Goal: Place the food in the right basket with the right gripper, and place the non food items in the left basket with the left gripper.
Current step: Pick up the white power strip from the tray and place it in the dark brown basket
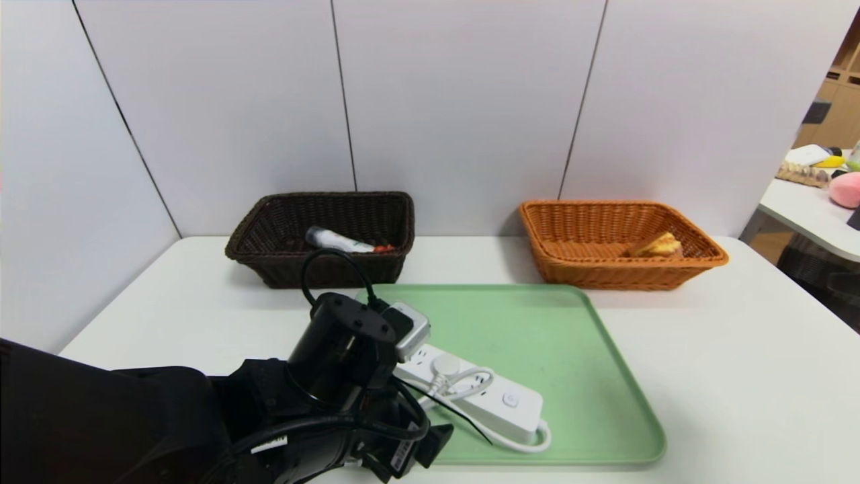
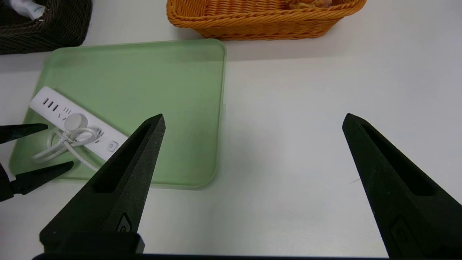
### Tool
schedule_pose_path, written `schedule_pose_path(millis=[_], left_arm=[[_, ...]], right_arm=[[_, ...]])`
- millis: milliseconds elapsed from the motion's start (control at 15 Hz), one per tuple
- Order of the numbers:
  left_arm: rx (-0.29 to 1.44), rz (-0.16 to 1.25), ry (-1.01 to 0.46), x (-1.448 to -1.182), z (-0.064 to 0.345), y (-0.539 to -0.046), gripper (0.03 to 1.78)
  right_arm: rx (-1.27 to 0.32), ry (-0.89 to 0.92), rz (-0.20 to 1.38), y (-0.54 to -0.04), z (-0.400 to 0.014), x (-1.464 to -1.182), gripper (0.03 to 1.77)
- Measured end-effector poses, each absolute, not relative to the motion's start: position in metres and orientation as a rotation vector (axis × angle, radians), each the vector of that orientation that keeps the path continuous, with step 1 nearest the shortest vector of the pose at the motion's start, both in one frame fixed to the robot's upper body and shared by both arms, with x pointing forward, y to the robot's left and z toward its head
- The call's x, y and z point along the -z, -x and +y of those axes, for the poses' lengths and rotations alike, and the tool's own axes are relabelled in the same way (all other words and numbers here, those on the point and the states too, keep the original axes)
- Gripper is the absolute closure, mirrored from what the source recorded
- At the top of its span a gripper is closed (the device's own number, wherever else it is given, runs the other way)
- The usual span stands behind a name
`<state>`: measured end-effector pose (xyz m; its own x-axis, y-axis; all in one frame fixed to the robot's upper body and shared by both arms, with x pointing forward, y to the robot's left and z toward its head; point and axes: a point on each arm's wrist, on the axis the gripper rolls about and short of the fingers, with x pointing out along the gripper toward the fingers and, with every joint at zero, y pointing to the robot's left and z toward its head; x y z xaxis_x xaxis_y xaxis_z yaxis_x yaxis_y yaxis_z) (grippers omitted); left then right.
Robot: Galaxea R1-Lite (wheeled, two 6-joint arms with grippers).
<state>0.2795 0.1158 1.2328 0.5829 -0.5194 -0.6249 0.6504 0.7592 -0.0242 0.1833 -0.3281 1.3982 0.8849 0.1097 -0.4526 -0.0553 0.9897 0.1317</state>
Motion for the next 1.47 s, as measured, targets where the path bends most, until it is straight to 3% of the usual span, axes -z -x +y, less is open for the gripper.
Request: schedule_pose_path(millis=[933, 1200, 1400, 1467], left_arm=[[0.678, 0.679, -0.204, -1.226, 0.109, -0.285, 0.12], [0.676, 0.686, -0.208, -1.223, 0.108, -0.287, 0.73], [0.675, 0.685, -0.198, -1.221, 0.106, -0.288, 1.02], [0.674, 0.681, -0.185, -1.219, 0.105, -0.289, 1.24]], right_arm=[[-0.087, -0.116, 0.467, -0.182, -0.328, -1.400, 0.11], [-0.087, -0.116, 0.458, -0.180, -0.328, -1.401, 0.11], [-0.088, -0.117, 0.451, -0.177, -0.329, -1.401, 0.11], [-0.088, -0.117, 0.449, -0.175, -0.329, -1.401, 0.11]])
